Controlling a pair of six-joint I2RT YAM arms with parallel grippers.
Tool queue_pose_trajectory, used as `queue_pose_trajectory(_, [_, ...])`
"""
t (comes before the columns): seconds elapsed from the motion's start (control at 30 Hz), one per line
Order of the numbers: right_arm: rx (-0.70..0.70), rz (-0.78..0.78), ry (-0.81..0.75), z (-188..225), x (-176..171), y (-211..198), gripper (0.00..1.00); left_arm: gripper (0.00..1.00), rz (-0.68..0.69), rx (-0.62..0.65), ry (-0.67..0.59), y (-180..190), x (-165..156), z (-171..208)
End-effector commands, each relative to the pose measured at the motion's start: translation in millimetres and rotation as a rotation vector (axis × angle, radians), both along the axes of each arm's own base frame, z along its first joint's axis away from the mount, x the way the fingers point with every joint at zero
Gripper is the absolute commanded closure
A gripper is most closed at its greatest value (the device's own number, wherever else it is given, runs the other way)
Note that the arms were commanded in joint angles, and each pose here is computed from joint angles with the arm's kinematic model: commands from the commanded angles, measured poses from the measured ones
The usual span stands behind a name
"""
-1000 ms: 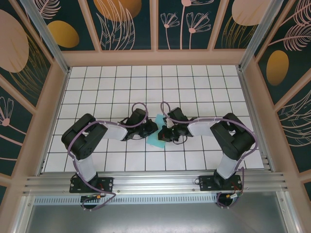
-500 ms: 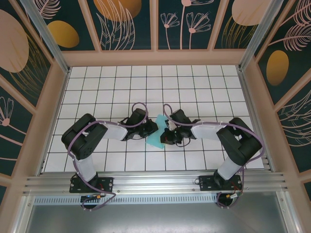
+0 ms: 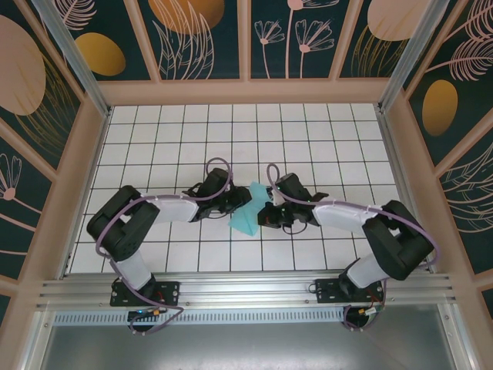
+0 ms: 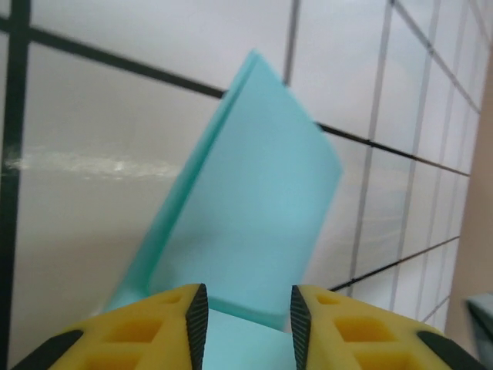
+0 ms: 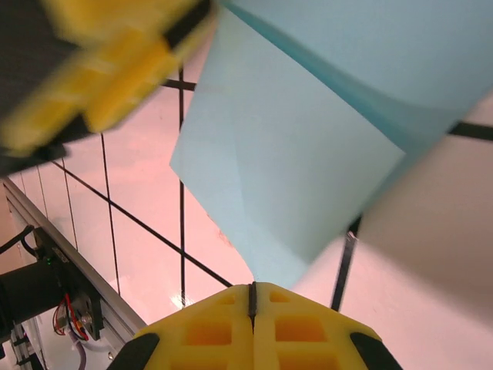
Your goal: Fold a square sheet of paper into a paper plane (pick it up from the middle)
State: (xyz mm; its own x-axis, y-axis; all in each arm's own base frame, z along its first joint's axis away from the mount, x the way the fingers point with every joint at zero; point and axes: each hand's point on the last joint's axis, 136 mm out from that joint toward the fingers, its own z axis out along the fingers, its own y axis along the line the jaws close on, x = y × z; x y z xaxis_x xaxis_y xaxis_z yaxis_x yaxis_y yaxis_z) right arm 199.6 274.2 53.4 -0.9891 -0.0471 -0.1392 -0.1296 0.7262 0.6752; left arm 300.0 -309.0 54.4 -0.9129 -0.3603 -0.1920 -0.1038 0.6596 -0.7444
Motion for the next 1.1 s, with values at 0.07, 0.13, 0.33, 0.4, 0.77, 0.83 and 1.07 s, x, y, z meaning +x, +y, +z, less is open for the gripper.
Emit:
queue_pose_trajectory(0.07, [0.014, -0.045, -0.007, 1, 1, -7, 0.95, 0.60, -0.057, -0.048, -0.064, -5, -6, 31])
queue_pose_trajectory(0.13, [0.022, -0.042, -0.002, 1, 0, -6, 0.96, 0.62, -0.113, -0.079, -0.067, -15, -13, 36])
queue_pose_trajectory(0.33, [0.092, -0.002, 0.023, 4, -5, 7, 0.98, 0.70, -0.205, -0.030, 0.022, -33, -26, 3])
queue_pose_trajectory(0.4, [0.097, 0.000, 0.031, 3, -6, 8, 0.98, 0.72, -0.182, 0.013, 0.044, -29, -24, -12])
queue_pose_trajectory(0.77, [0.098, 0.049, 0.072, -9, -15, 23, 0.98, 0.75, -0.168, 0.086, 0.074, -22, -22, -46])
queue_pose_trajectory(0.83, [0.098, 0.064, 0.084, -12, -18, 27, 0.98, 0.75, -0.170, 0.088, 0.081, -22, -23, -48])
queue_pose_trajectory(1.07, [0.041, 0.060, 0.102, -30, -16, 28, 0.98, 0.75, -0.176, 0.095, 0.086, -20, -25, -50])
